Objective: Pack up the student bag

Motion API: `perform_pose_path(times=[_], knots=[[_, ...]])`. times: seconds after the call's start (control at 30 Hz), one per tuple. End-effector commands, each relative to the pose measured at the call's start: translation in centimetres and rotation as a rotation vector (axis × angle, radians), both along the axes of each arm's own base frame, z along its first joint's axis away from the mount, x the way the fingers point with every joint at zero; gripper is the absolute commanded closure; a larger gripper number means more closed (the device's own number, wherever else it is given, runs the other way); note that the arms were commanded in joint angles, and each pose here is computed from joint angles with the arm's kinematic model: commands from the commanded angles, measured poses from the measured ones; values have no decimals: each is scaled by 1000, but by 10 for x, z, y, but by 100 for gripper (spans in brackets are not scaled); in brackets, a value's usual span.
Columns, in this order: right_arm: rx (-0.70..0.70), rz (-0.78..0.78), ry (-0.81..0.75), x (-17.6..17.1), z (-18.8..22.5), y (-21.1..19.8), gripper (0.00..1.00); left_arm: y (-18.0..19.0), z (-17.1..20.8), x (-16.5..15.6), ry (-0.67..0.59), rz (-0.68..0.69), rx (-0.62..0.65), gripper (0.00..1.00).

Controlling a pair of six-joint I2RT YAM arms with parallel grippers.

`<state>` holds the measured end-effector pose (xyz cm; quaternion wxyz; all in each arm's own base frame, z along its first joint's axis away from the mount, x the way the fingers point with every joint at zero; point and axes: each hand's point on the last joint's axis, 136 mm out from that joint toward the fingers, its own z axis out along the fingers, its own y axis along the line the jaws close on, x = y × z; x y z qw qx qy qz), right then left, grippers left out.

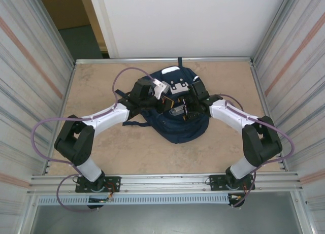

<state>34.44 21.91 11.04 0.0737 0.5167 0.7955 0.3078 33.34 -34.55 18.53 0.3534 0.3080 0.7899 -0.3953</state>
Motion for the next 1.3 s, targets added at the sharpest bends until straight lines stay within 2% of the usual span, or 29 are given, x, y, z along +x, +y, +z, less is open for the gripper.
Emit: perform_pose_path(times=[0.0, 0.17, 0.3, 0.43, 0.53, 0.6, 0.77, 0.87, 1.03, 1.17, 1.27], knots=[[-17, 36, -96, 4, 28, -2, 22, -12, 17, -6, -47, -61, -67, 87], [-56, 121, -131, -31, 38, -17, 22, -11, 2, -8, -1, -65, -44, 82], [-192, 251, -168, -67, 42, -40, 20, -2, -8, -16, 44, -44, -12, 74], [-353, 394, -245, -91, 52, -59, 14, 16, -7, -30, 75, 20, 23, 68], [-435, 514, -285, -102, 49, -64, 15, 41, -17, -35, 144, 131, 80, 62], [-426, 588, -328, -102, 50, -56, 19, 62, -24, -36, 236, 232, 116, 55], [-400, 718, -409, -93, 53, -27, 24, 86, -43, -41, 398, 343, 153, 55], [-430, 771, -416, -89, 50, -10, 25, 87, -53, -38, 489, 380, 170, 56], [-486, 769, -404, -80, 31, 3, 24, 80, -65, -21, 515, 430, 163, 57], [-473, 753, -407, -72, 20, 11, 26, 85, -76, -2, 512, 510, 180, 50], [-463, 754, -432, -66, 17, 18, 27, 83, -86, 8, 504, 530, 178, 50]])
